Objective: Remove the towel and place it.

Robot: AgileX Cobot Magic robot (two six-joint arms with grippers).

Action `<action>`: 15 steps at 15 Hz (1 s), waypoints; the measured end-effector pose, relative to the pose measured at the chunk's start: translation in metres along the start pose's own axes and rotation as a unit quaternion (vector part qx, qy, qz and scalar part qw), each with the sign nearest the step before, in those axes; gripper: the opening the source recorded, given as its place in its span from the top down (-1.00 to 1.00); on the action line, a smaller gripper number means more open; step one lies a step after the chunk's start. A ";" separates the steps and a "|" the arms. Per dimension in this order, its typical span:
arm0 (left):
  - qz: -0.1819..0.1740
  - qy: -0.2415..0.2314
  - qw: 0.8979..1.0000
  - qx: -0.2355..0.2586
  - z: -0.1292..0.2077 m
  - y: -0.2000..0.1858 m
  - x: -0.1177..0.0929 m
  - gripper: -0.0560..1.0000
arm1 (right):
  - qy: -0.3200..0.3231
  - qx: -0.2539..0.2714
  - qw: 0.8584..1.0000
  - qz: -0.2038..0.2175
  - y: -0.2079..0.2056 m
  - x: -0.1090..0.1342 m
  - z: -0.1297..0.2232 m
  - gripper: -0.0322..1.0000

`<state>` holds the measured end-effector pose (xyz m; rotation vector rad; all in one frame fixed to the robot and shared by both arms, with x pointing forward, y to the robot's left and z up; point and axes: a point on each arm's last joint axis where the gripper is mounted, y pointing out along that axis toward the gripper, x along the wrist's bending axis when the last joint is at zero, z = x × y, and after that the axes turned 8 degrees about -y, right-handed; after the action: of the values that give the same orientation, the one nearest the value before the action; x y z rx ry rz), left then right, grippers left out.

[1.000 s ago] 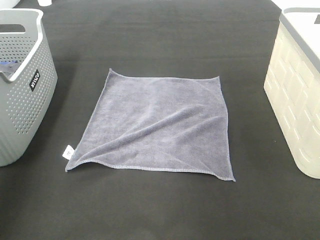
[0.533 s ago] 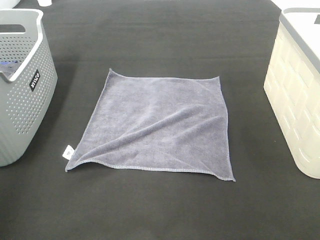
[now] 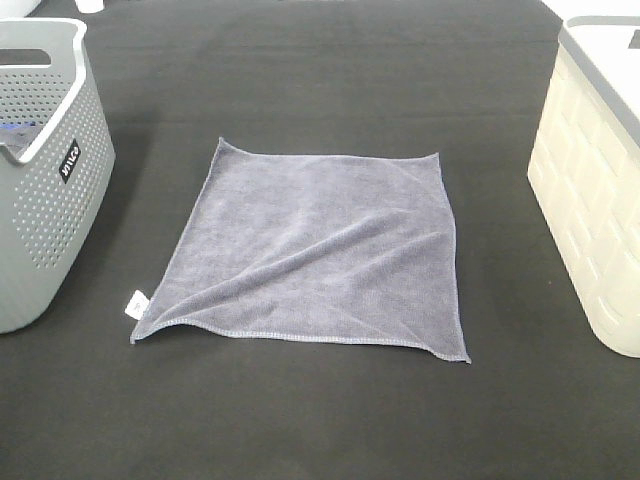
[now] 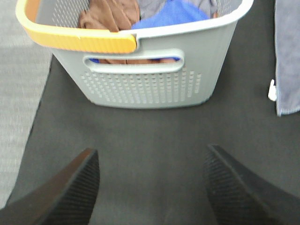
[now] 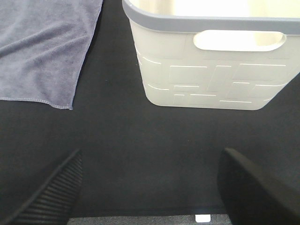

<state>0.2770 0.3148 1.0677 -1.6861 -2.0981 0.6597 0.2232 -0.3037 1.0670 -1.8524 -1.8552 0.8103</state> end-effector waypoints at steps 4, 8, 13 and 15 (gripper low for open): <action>0.016 -0.014 0.998 -0.065 0.010 -0.021 0.002 -0.25 | -0.020 -0.005 1.000 0.000 0.011 0.003 0.023 -0.54; 0.041 -0.032 0.996 -0.066 0.037 -0.033 0.001 -0.25 | -0.036 -0.006 0.999 -0.013 0.023 0.007 0.025 -0.54; 0.056 -0.039 0.996 -0.063 0.037 -0.033 -0.002 -0.25 | -0.038 -0.024 0.999 -0.028 0.030 0.010 0.024 -0.54; 0.056 -0.039 0.996 -0.063 0.037 -0.033 -0.002 -0.25 | -0.038 -0.024 0.999 -0.028 0.030 0.010 0.024 -0.54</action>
<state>0.2299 0.3025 1.0558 -1.8872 -2.1518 0.6477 0.2307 -0.2979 1.0285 -1.8127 -1.9801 0.8346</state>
